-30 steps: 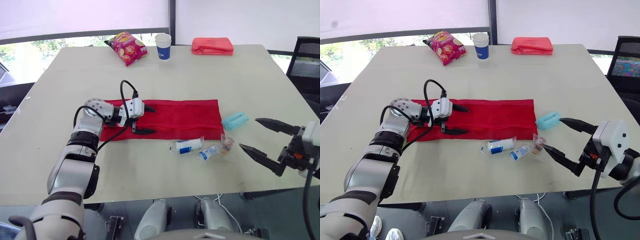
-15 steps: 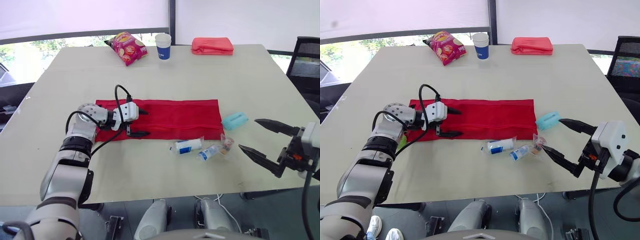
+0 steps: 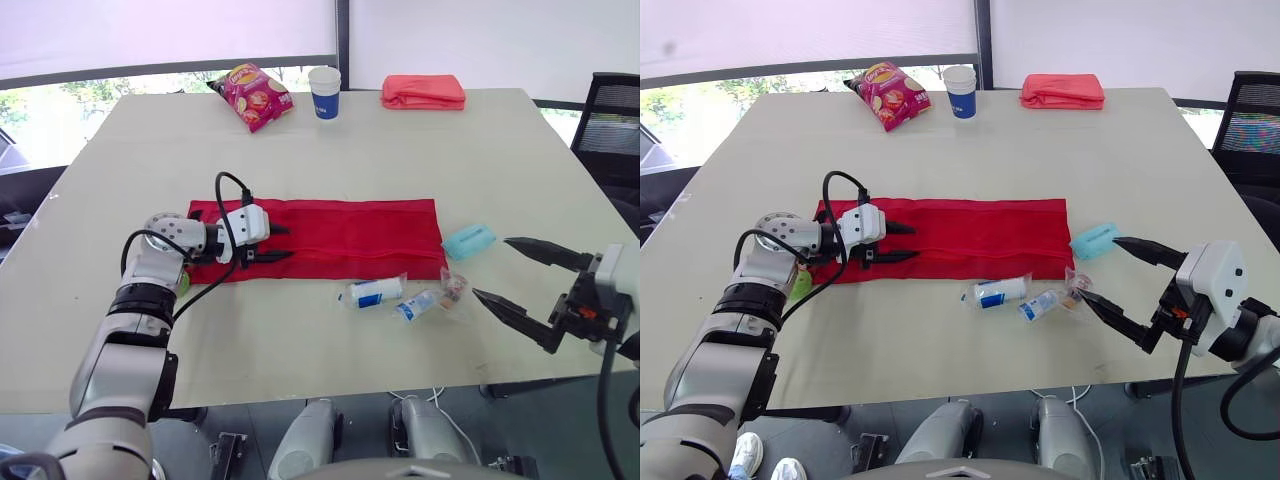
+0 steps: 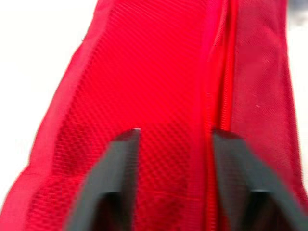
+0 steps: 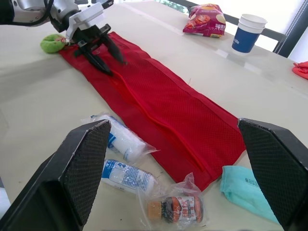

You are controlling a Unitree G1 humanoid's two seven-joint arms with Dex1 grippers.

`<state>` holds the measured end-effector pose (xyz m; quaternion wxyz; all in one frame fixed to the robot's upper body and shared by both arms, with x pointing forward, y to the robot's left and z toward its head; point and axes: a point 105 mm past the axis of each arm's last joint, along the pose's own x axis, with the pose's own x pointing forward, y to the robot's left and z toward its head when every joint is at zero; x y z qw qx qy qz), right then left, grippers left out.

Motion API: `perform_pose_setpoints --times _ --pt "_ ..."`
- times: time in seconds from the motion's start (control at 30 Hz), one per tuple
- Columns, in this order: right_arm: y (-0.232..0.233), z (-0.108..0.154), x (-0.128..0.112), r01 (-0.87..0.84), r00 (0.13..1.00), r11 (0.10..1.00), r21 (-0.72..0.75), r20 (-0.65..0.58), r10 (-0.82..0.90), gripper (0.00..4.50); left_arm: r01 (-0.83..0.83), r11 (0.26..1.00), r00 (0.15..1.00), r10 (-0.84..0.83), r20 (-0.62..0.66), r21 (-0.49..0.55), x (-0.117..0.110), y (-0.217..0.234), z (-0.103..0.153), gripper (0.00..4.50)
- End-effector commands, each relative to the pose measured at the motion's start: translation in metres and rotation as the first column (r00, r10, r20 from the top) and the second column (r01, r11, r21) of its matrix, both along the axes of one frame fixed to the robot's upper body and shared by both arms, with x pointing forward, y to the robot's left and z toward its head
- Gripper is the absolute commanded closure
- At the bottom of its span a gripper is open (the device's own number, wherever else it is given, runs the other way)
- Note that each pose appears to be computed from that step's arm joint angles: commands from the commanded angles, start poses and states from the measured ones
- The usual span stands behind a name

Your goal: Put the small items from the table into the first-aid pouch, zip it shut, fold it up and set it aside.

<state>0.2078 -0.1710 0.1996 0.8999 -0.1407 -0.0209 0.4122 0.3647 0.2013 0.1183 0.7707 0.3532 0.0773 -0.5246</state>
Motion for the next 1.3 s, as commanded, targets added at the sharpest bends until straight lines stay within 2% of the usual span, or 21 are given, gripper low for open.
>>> perform_pose_setpoints --times 0.03,0.1,0.27,0.5,0.77,1.03,1.3 --pt "0.002 0.009 -0.002 -0.010 0.999 1.000 -0.002 0.051 0.010 0.00 0.006 0.999 1.000 -0.005 0.022 -0.043 -0.001 0.000 0.016 4.47" --pt "0.002 0.009 -0.002 -0.009 0.999 1.000 -0.002 0.051 0.009 0.00 0.017 0.998 1.000 -0.016 0.004 -0.055 -0.003 -0.001 0.016 4.47" --pt "0.001 0.009 -0.005 -0.004 0.999 1.000 -0.002 0.050 0.004 0.00 0.007 0.985 0.999 -0.013 -0.035 -0.170 -0.006 -0.008 0.026 4.47" --pt "-0.009 0.015 -0.024 -0.020 1.000 1.000 0.013 0.013 0.019 0.00 -0.068 0.950 0.998 0.060 -0.038 -0.304 -0.001 -0.017 0.042 4.47" --pt "-0.017 0.017 -0.031 -0.003 1.000 1.000 -0.010 -0.005 0.003 0.00 -0.145 0.911 0.989 0.136 -0.051 -0.385 -0.004 -0.029 0.039 4.47" --pt "0.003 0.005 -0.007 -0.144 0.989 0.978 -0.150 -0.067 0.135 0.00 -0.164 0.912 0.986 0.156 -0.054 -0.377 -0.007 -0.031 0.030 4.47" --pt "0.042 -0.021 0.029 -0.369 0.927 0.885 -0.283 -0.180 0.329 0.00 -0.142 0.925 0.990 0.139 -0.033 -0.353 -0.008 -0.034 0.030 4.47"
